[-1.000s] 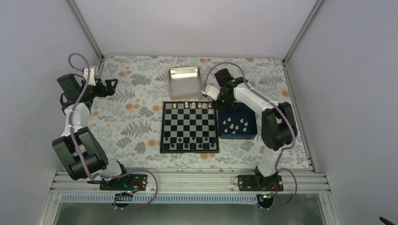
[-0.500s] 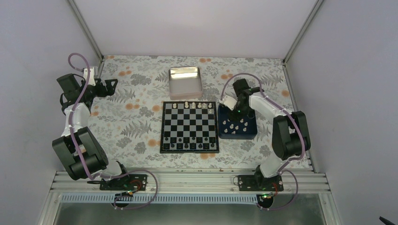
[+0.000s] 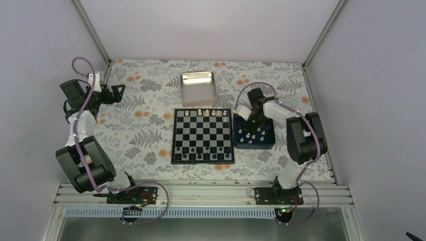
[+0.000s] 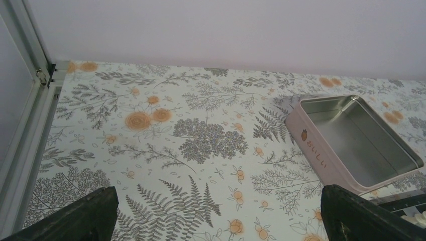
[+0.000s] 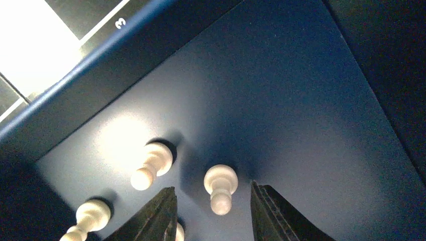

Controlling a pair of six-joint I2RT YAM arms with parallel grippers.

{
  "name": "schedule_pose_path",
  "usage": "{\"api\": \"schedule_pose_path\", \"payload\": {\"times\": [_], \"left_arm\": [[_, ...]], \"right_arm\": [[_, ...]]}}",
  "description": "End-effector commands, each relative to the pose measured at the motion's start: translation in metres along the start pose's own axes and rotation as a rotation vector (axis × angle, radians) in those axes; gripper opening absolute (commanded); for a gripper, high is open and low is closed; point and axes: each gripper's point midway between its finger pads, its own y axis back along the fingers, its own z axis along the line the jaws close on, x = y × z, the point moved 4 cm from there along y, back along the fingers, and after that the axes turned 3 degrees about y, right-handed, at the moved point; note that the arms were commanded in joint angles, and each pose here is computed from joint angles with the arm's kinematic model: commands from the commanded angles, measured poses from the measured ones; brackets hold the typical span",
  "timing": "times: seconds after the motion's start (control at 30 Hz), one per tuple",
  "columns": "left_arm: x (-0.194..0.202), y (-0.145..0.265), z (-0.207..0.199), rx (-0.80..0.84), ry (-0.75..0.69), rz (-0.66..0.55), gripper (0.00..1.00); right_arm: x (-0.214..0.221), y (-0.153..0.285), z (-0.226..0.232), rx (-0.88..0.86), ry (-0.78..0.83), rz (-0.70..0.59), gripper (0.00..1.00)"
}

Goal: Set up the chess pieces on the board
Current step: Pick up the chess piece from the storage box, then place the chess piece on the chessboard.

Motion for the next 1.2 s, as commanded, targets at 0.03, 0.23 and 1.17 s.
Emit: {"api": "schedule_pose_path", "payload": {"times": [0.03,0.23,1.17], "left_arm": [[0.001,0.003,-0.002,0.018,-0.004,-0.007,1.00],[0.003,0.003,0.000,0.017,0.000,-0.006,1.00],[-0.001,0.006,-0.001,0.017,-0.003,-0.014,1.00]], "right_arm": [[-0.006,-0.004,-0.006,-0.001,0.004,-0.031,0.40],[-0.006,-0.009,-0.007,-0.009,0.003,-0.019,0.28],[-0.104,0.073,0.016,0.055,0.171,-0.137,0.06]]}}
